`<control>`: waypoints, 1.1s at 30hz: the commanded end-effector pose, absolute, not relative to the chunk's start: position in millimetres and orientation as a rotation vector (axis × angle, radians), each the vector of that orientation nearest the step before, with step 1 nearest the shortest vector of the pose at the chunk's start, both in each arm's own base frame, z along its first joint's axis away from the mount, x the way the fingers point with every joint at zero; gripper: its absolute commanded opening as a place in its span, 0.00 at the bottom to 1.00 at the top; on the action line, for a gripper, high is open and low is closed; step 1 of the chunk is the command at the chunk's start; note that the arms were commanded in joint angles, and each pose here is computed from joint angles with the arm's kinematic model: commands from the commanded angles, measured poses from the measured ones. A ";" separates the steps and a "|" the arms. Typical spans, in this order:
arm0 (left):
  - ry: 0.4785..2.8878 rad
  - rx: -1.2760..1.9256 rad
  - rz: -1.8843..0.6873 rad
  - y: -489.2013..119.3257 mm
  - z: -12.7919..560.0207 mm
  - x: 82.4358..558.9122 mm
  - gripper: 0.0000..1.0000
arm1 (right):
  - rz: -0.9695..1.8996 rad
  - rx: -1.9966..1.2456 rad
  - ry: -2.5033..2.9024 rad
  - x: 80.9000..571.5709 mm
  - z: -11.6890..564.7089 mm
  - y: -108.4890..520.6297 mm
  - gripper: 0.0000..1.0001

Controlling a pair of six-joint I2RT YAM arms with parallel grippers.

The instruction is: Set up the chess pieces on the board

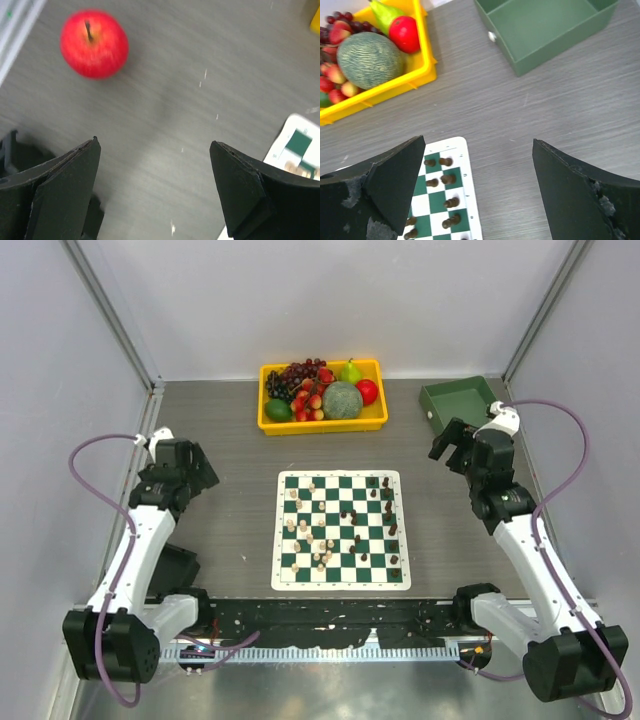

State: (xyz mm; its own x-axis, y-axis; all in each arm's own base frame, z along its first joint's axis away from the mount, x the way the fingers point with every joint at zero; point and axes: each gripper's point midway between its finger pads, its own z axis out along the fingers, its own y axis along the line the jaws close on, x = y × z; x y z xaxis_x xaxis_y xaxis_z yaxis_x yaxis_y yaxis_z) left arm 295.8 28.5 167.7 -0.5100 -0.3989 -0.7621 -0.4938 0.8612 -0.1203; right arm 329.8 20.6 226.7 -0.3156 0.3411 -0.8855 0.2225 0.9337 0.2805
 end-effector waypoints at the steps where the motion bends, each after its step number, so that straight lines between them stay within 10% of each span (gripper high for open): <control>1: 2.267 -0.566 -0.013 4.3 178.2 265.1 0.99 | 0.329 0.304 1.855 332.8 268.8 52.6 0.95; 33: 2.014 -0.344 -0.268 -25.7 204.5 222.0 0.99 | 0.529 0.186 2.103 276.3 218.7 87.3 0.96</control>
